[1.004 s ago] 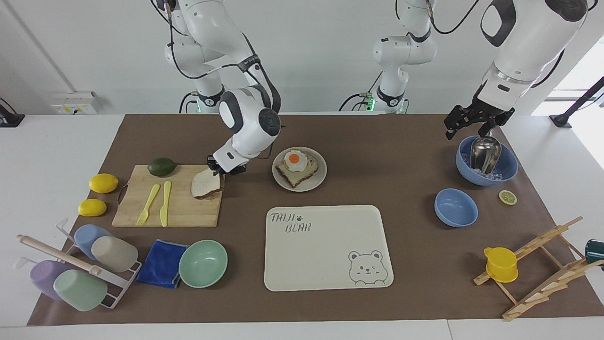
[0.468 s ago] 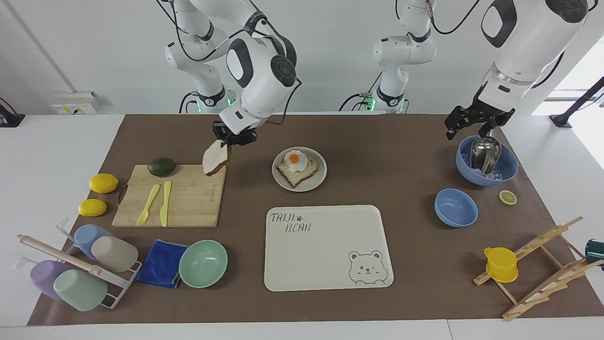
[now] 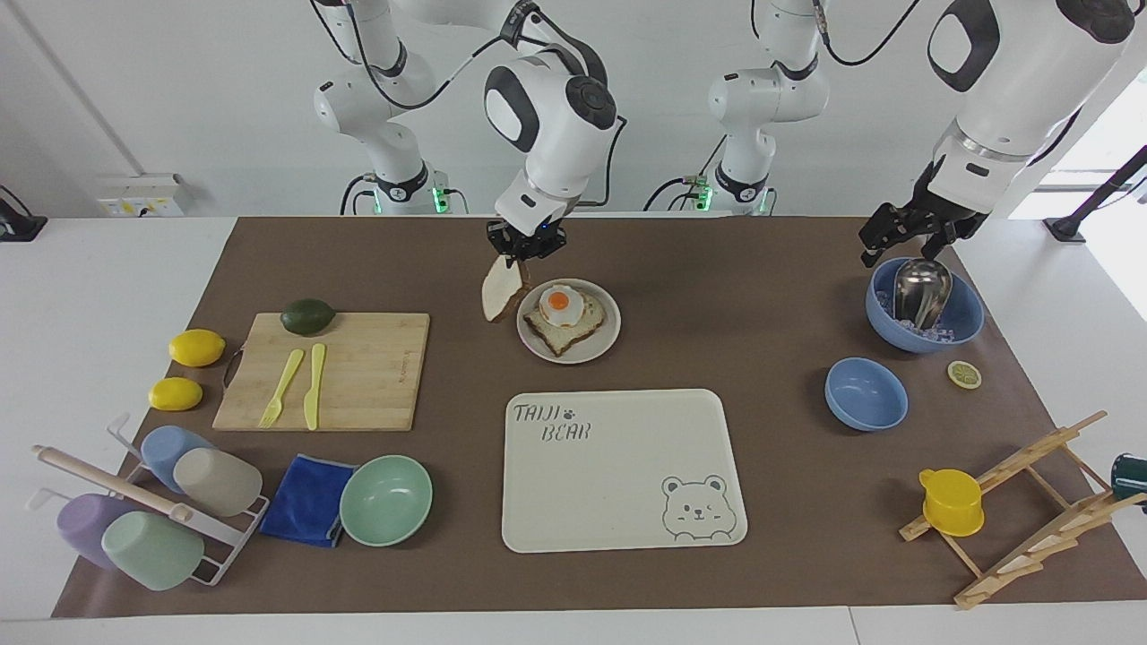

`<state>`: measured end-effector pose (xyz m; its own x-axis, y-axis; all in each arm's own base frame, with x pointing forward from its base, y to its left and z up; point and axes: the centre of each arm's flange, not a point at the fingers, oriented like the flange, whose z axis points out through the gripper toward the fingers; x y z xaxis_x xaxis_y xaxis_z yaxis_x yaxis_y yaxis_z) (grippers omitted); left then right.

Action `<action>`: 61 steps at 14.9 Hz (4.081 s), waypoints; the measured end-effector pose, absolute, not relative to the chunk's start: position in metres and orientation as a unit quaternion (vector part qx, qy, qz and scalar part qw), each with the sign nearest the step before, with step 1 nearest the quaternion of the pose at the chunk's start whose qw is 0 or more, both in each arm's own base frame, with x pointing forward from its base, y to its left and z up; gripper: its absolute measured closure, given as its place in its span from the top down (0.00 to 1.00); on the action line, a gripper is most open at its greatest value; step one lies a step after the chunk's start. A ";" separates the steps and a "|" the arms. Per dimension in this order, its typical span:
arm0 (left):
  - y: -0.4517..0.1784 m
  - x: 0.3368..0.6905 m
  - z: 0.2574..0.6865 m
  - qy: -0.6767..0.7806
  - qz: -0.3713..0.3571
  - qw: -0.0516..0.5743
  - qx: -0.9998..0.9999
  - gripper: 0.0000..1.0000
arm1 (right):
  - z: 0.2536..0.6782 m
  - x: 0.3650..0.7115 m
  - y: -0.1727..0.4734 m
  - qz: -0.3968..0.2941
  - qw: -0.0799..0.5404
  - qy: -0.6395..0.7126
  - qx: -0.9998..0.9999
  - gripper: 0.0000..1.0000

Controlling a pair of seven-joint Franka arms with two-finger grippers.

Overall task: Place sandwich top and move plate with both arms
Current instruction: 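Carry the bread over the plate and lower it onto the fried egg, then release the bread with the right gripper while the left gripper reaches the plate, then grasp the rim of the white plate with the left gripper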

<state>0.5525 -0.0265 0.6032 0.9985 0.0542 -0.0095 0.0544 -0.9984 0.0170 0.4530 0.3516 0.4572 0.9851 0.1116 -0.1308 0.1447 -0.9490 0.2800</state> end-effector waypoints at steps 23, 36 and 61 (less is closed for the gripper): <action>-0.031 0.552 0.595 0.023 -0.005 0.008 1.000 1.00 | 0.401 0.440 0.368 -0.049 0.012 0.018 0.999 0.11; -0.033 0.553 0.595 0.022 0.003 0.009 1.000 1.00 | 0.452 0.454 0.379 -0.038 -0.060 -0.011 0.997 1.00; -0.309 0.437 0.317 -0.053 -0.008 0.064 0.996 0.99 | 0.582 0.553 0.029 -0.081 -0.004 -0.045 0.996 1.00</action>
<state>0.4365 -0.3089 0.3174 0.9942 -0.1074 -0.0088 -0.1054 -0.9861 0.1287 0.5533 0.0286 0.5821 0.9829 -0.0885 -0.1614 -0.0898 -0.9960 -0.0008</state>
